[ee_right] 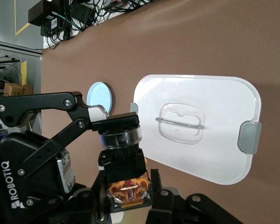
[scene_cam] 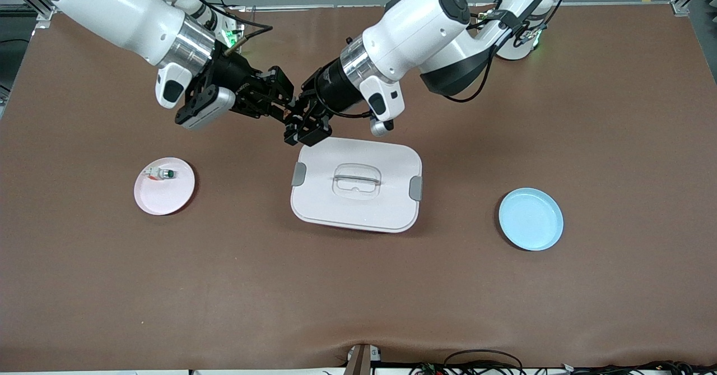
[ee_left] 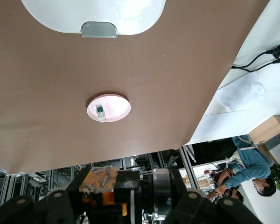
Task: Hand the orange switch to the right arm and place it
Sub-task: 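Close the right gripper on the orange switch, then open the left gripper and withdraw while the right gripper carries the switch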
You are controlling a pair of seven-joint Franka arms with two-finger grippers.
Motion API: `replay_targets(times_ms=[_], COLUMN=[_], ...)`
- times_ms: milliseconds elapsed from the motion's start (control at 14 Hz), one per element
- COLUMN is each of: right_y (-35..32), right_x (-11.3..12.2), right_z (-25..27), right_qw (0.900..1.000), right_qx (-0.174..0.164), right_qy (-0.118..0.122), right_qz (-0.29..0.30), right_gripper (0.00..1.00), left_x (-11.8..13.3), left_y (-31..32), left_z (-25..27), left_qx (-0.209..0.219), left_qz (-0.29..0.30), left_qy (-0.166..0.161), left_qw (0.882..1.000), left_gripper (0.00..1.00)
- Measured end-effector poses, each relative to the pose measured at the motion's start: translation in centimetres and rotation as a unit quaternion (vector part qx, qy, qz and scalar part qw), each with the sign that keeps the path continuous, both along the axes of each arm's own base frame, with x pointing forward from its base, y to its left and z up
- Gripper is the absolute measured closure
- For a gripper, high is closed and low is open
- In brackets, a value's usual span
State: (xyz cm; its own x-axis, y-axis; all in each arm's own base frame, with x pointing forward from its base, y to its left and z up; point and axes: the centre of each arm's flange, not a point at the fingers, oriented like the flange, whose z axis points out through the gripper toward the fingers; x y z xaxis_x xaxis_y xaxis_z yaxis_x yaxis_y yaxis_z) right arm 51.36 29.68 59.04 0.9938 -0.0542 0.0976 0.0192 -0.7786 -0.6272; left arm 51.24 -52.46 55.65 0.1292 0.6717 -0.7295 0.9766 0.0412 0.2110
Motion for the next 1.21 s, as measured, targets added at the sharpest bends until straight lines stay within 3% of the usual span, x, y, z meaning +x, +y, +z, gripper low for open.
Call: replay_targets(times_ms=[356,428,570,713,1211], right_y=[0.0,0.0,-0.2,-0.3,-1.2], right_x=[0.0,0.0,0.5,0.8,1.5], right_z=[0.0,-0.1,-0.7,-1.3,-2.3], right_qw=[1.000,1.000,1.000,1.000,0.995], right_qx=[0.000,-0.001,-0.004,-0.008,-0.037], right_qy=[0.000,0.001,0.004,0.005,-0.054], right_qz=[0.000,0.000,-0.004,-0.003,0.074], right_gripper=[0.60,0.60,0.60,0.60,0.60], left_x=[0.0,-0.1,-0.5,-0.7,0.1], left_y=[0.0,-0.1,-0.3,-0.3,0.3], left_z=[0.0,0.1,0.9,1.1,1.0], left_qx=[0.000,-0.001,-0.005,-0.006,-0.004], left_qz=[0.000,-0.001,-0.004,-0.004,0.003], left_qy=[0.000,-0.001,-0.005,-0.007,-0.007], left_qw=[1.000,1.000,1.000,1.000,1.000], left_gripper=[0.28,0.24,0.04,0.00,0.00])
